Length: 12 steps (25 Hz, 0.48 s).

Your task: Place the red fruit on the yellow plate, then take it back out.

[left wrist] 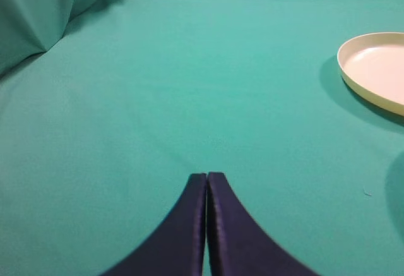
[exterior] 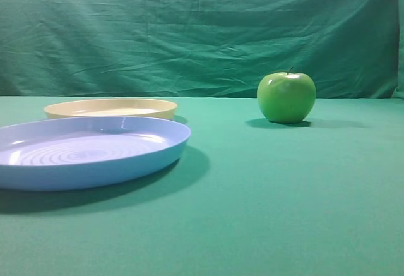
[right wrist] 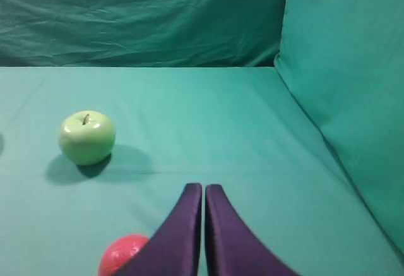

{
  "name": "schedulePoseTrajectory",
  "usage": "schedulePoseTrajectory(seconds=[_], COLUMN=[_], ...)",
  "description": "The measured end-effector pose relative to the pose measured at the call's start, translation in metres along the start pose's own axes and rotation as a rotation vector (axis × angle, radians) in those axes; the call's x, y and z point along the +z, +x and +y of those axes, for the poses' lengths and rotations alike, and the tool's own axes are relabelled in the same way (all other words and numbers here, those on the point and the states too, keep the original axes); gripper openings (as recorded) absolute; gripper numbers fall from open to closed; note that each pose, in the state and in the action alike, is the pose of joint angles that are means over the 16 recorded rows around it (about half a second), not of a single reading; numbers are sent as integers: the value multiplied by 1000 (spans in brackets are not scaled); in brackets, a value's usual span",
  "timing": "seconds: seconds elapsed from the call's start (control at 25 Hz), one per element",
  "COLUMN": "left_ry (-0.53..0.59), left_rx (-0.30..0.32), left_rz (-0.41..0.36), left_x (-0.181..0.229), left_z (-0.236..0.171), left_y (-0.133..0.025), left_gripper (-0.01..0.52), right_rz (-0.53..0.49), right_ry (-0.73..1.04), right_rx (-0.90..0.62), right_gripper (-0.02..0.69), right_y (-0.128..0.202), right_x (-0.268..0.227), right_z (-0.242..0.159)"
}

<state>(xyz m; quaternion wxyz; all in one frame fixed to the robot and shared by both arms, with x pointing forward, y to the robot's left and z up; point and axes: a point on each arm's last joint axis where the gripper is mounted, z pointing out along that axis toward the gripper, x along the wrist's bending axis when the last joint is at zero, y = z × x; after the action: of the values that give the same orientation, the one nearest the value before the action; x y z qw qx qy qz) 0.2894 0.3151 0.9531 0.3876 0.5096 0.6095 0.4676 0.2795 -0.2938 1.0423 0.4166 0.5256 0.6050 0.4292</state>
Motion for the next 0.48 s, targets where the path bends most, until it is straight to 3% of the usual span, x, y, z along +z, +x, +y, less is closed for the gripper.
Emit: schedulePoseTrajectory(seconds=[0.48], left_ry=[0], left_rx=[0], left_rz=[0], left_x=[0], left_z=[0], left_y=[0], left_gripper=[0], right_rz=[-24], right_ry=[23], right_rx=[1], right_gripper=[0], right_y=[2], right_x=[32], right_z=[-76])
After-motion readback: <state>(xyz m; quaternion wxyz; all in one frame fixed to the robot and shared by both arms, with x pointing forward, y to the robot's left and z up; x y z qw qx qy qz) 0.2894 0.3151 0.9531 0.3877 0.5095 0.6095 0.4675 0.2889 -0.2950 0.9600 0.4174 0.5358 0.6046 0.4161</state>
